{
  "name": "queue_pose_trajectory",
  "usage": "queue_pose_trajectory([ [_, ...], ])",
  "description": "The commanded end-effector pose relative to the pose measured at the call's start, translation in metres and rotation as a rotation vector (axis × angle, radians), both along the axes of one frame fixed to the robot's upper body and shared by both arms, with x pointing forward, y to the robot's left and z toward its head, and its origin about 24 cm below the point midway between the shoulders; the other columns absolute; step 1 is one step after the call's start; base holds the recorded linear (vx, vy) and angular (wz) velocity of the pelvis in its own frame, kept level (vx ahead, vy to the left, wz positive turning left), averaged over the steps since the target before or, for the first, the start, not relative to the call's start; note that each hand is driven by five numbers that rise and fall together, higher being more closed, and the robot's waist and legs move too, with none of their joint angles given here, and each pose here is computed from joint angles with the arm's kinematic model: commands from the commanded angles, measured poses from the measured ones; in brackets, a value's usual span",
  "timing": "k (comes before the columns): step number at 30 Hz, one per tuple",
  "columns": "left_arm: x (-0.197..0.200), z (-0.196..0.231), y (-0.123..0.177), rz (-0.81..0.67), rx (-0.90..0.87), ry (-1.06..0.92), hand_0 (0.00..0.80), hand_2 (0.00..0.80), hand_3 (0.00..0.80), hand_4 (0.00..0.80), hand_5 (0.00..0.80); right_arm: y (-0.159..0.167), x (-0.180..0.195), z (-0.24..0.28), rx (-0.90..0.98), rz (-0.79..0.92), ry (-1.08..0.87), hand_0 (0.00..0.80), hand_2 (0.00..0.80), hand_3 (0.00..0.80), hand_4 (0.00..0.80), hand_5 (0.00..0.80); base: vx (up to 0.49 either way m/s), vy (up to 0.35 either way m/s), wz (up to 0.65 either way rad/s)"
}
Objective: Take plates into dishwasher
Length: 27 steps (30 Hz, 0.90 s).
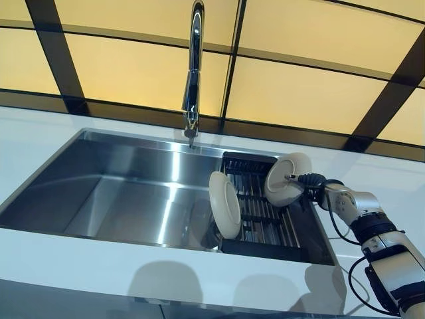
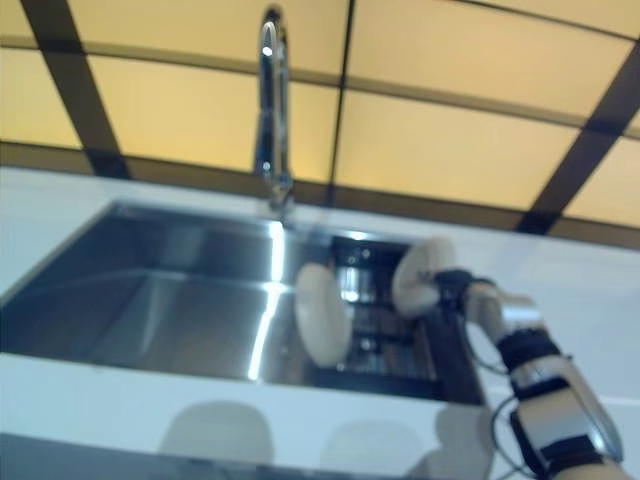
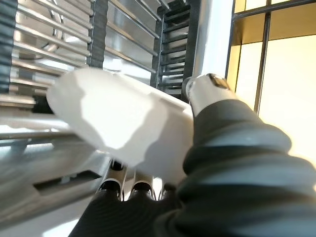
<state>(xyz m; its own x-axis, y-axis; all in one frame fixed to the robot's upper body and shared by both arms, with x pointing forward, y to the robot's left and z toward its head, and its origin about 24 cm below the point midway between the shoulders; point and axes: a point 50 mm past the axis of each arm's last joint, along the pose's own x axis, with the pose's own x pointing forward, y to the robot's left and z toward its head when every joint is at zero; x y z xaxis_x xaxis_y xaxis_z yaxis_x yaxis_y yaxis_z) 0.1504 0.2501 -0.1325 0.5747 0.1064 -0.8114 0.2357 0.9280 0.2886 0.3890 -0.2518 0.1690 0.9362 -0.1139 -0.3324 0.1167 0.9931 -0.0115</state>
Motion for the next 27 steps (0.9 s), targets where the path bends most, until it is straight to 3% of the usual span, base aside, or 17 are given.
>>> queue_pose_trajectory([
  [1,0.015,0.006,0.000,-0.016,0.015,-0.037,0.000,0.000,0.000,0.000,0.000,-0.006,0.006,0.039,-0.095,-0.017,-0.120,0.480,0.480,0.480,0.480,0.480,0.000,0.000,0.00],
  [4,0.014,0.006,0.000,-0.015,0.015,-0.037,0.000,0.000,0.000,0.000,0.000,-0.005,0.006,0.041,-0.097,-0.017,-0.126,0.599,0.599,0.599,0.599,0.599,0.000,0.000,0.00],
  [5,0.015,0.006,0.000,-0.015,0.015,-0.037,0.000,0.000,0.000,0.000,0.000,-0.004,0.007,0.042,-0.095,-0.017,-0.129,0.659,0.659,0.659,0.659,0.659,0.000,0.000,0.00],
  [6,0.015,0.006,0.000,-0.014,0.015,-0.037,0.000,0.000,0.000,0.000,0.000,-0.003,0.007,0.043,-0.096,-0.016,-0.131,0.775,0.775,0.775,0.775,0.775,0.000,0.000,0.00],
  [7,0.015,0.006,0.000,-0.014,0.015,-0.038,0.000,0.000,0.000,0.000,0.000,-0.004,0.007,0.043,-0.095,-0.017,-0.132,0.800,0.800,0.800,0.800,0.800,0.000,0.000,0.00],
  [27,0.013,0.005,-0.001,-0.014,0.011,-0.035,0.000,0.000,0.000,0.000,0.000,-0.005,0.007,0.051,-0.114,-0.039,-0.182,0.800,0.800,0.800,0.800,0.800,0.000,0.000,0.00],
])
